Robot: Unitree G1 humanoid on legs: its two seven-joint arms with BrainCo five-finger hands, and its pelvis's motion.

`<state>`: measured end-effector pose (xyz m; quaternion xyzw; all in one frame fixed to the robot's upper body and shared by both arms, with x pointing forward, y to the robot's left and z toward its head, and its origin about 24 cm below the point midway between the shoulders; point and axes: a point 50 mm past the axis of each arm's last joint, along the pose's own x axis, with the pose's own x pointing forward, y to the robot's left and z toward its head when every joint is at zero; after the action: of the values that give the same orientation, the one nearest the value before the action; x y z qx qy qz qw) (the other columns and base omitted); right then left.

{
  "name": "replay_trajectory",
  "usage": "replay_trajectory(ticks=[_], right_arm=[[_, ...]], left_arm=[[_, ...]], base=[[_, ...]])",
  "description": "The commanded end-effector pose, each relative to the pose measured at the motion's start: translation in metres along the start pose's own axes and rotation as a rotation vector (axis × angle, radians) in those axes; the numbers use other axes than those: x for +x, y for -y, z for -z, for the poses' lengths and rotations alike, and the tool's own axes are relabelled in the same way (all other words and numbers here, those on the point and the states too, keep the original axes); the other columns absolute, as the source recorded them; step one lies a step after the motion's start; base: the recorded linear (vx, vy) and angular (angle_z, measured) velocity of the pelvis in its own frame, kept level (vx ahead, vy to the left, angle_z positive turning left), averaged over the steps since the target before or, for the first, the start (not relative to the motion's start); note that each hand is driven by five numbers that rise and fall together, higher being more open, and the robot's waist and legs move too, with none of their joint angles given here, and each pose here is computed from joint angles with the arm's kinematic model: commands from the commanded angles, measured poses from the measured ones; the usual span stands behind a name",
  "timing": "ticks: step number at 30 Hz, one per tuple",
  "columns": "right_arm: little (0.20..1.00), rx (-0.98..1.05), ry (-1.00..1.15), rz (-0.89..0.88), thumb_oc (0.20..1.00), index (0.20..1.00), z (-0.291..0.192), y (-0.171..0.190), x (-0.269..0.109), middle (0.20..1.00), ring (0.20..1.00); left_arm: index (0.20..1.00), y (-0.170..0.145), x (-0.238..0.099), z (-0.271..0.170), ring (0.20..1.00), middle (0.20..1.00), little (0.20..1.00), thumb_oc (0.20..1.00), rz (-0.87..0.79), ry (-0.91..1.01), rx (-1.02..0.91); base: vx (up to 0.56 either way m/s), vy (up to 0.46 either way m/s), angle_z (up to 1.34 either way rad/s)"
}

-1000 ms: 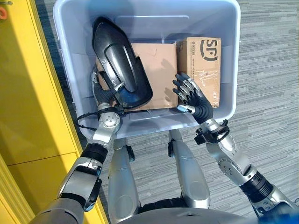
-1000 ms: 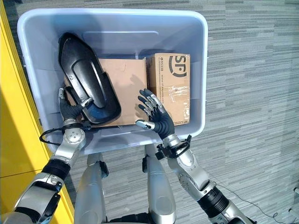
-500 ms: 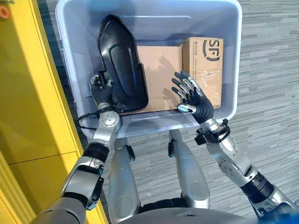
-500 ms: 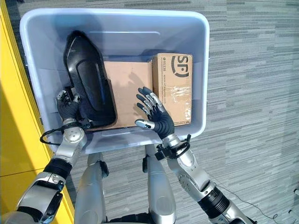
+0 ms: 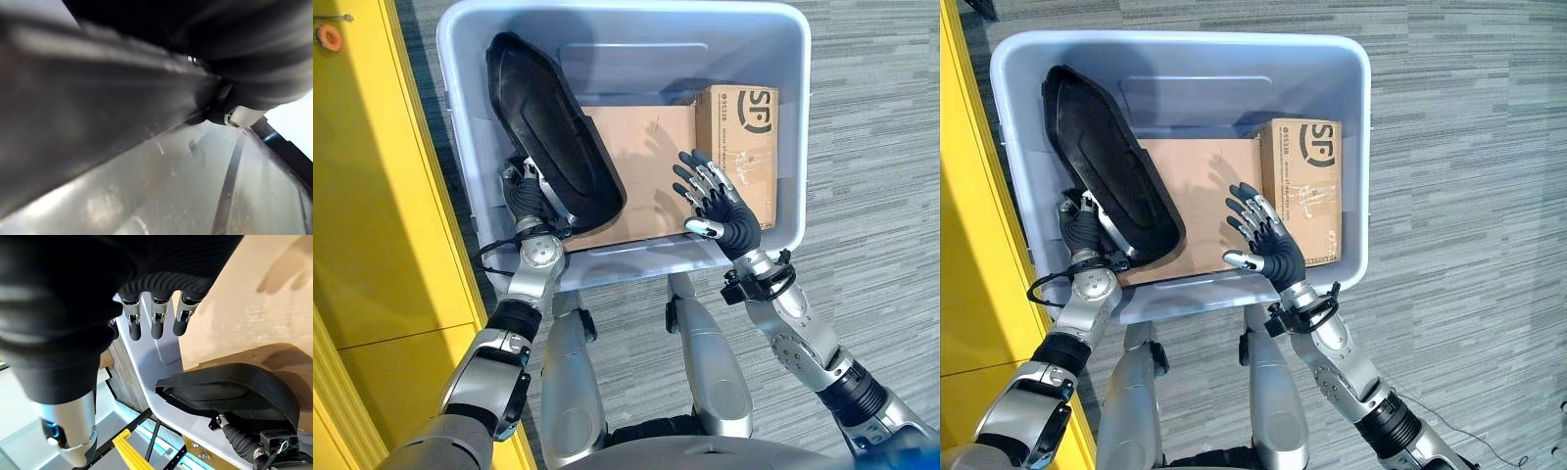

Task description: Move parts from the plastic box to the shelf.

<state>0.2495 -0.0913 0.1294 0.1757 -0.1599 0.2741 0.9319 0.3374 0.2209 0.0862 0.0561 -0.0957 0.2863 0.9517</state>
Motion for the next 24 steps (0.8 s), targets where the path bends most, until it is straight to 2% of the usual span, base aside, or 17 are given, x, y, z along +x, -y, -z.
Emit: replay_trajectory(ticks=[1,7,24], right_arm=[[1.000,0.027,0.098,-0.032,1.000,1.000,-0.018,-0.004,-0.002,1.000,1.000],[1.000,0.019,0.095,-0.025,1.000,1.000,-0.017,-0.002,0.000,1.000,1.000],[1.000,-0.005,0.050,-0.029,1.000,1.000,-0.015,0.006,-0.004,1.000,1.000]], left_arm=[[0.200,-0.006,-0.003,0.009,0.200,0.200,0.200,0.200,0.031,-0.006,0.026],[0.200,-0.006,-0.010,0.003,0.200,0.200,0.200,0.200,0.080,0.050,0.038],[0.200,-0.037,-0.024,-0.032,0.200,0.200,0.200,0.200,0.162,0.283,0.078]], base=[[0.00,0.000,0.00],[0.00,0.000,0.00],[0.00,0.000,0.00]])
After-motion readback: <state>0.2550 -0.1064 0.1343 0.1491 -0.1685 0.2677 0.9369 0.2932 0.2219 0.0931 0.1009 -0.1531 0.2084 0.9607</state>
